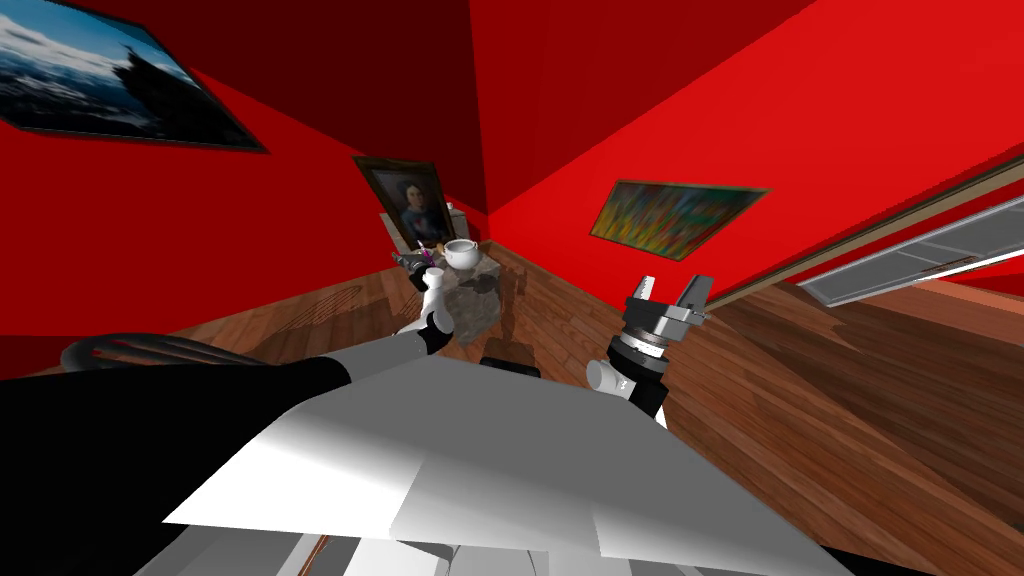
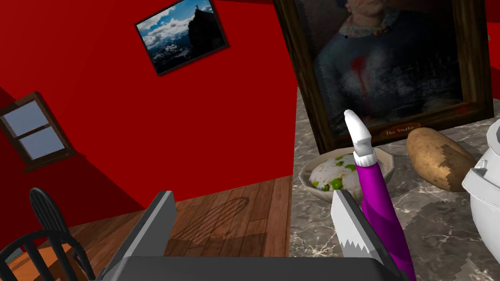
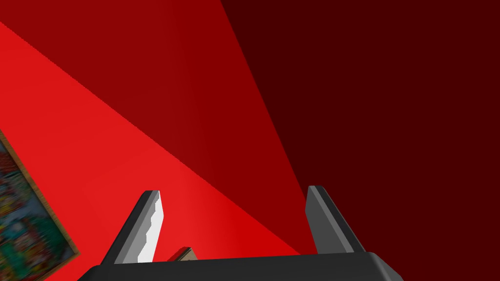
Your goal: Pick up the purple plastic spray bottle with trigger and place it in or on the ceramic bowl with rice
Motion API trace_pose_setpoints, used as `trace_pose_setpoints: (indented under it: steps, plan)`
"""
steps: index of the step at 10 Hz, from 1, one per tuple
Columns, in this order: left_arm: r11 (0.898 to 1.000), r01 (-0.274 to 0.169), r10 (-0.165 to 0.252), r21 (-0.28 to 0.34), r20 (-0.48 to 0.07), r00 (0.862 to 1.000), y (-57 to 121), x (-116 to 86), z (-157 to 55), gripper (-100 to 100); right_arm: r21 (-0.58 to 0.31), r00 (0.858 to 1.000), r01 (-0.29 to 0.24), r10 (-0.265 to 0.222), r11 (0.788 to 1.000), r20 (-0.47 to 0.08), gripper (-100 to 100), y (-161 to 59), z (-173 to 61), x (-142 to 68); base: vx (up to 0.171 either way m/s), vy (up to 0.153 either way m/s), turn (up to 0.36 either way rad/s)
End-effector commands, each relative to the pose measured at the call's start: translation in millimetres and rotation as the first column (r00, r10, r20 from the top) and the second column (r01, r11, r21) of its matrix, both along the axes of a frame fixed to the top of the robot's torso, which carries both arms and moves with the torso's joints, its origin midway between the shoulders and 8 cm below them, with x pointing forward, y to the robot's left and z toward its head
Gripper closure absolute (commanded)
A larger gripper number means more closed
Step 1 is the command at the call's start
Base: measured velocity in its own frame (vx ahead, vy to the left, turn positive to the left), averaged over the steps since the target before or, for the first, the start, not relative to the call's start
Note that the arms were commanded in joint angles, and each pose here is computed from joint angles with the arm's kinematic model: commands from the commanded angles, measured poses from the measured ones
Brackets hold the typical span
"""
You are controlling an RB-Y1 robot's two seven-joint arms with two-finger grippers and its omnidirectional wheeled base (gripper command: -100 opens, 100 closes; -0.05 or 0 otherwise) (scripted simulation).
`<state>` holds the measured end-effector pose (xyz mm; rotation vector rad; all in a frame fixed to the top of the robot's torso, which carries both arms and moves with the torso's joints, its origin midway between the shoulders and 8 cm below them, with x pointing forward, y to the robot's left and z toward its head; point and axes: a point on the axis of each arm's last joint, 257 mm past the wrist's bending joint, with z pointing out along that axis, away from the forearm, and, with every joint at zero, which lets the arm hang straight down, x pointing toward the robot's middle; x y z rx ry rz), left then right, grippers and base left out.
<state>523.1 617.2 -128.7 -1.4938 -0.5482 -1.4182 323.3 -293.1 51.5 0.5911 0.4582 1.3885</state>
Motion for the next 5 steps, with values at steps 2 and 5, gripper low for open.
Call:
trace_pose_setpoints:
  steps: [2, 5]
  plan:
    - [0.997, 0.014, -0.012, -0.078, 0.021, 1.0, -7.7, 13.4, -13.5, -100, 0.0, 1.0, 0.0, 0.0, 1.0, 0.0, 0, 0.0, 0.0, 0.0, 0.041, 0.046, -0.035]
    - [0.98, 0.035, -0.026, -0.197, 0.052, 0.998, -21.7, 29.9, -35.3, -100, 0.0, 1.0, 0.0, 0.0, 1.0, 0.0, 0, 0.0, 0.0, 0.0, 0.035, 0.058, -0.032]
